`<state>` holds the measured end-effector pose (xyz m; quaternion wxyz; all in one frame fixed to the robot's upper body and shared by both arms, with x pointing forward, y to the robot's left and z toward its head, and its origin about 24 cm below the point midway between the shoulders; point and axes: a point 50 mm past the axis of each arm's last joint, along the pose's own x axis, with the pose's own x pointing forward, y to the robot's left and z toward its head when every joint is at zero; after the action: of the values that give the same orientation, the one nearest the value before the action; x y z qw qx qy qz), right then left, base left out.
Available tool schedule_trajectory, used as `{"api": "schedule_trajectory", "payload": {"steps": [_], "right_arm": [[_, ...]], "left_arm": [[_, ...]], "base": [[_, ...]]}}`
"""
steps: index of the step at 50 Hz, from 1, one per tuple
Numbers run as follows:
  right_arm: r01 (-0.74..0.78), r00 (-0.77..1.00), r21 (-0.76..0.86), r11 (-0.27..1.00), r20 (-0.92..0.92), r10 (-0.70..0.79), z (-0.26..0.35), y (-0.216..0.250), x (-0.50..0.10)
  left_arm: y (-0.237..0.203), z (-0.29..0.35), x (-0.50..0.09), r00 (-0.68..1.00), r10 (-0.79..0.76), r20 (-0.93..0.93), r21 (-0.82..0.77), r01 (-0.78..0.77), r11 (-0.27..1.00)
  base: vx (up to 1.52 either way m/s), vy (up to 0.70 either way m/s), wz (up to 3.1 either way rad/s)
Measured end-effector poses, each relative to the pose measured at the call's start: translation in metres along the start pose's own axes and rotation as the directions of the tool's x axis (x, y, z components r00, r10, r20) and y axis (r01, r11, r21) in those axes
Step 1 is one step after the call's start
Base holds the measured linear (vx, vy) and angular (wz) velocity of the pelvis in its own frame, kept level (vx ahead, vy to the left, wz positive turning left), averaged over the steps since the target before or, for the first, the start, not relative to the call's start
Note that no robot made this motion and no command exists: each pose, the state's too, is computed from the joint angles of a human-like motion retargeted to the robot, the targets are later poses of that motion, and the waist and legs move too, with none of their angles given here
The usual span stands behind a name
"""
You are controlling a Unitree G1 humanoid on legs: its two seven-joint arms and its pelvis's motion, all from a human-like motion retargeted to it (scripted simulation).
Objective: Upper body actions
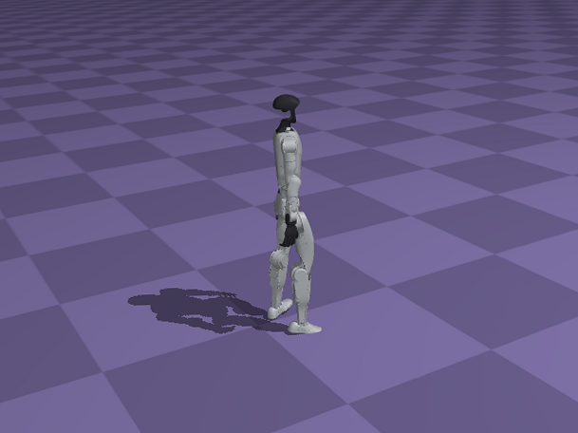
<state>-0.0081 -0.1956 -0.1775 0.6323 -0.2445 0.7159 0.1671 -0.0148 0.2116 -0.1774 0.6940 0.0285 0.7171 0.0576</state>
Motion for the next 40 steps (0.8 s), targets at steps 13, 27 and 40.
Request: {"api": "schedule_trajectory", "payload": {"steps": [13, 27, 40], "right_arm": [[0.008, 1.0, 0.02, 1.0, -0.008, -0.007, -0.005, -0.001, 0.0], [0.041, 0.999, 0.062, 0.997, -0.01, -0.04, -0.012, -0.012, 0.0], [0.041, 0.995, 0.024, 0.999, 0.093, -0.043, 0.014, -0.017, 0.0]], "left_arm": [[-0.005, -0.015, 0.0, 0.999, -0.02, -0.048, 0.021, 0.021, 1.0], [0.0, -0.021, -0.001, 0.998, 0.013, -0.06, -0.01, -0.014, 1.0], [0.015, -0.044, -0.005, 0.985, 0.065, -0.161, -0.053, -0.074, 0.996]], "base": [[0.09, -0.01, 0.5], [0.19, 0.14, 1.05], [0.04, 0.08, 0.61]]}}
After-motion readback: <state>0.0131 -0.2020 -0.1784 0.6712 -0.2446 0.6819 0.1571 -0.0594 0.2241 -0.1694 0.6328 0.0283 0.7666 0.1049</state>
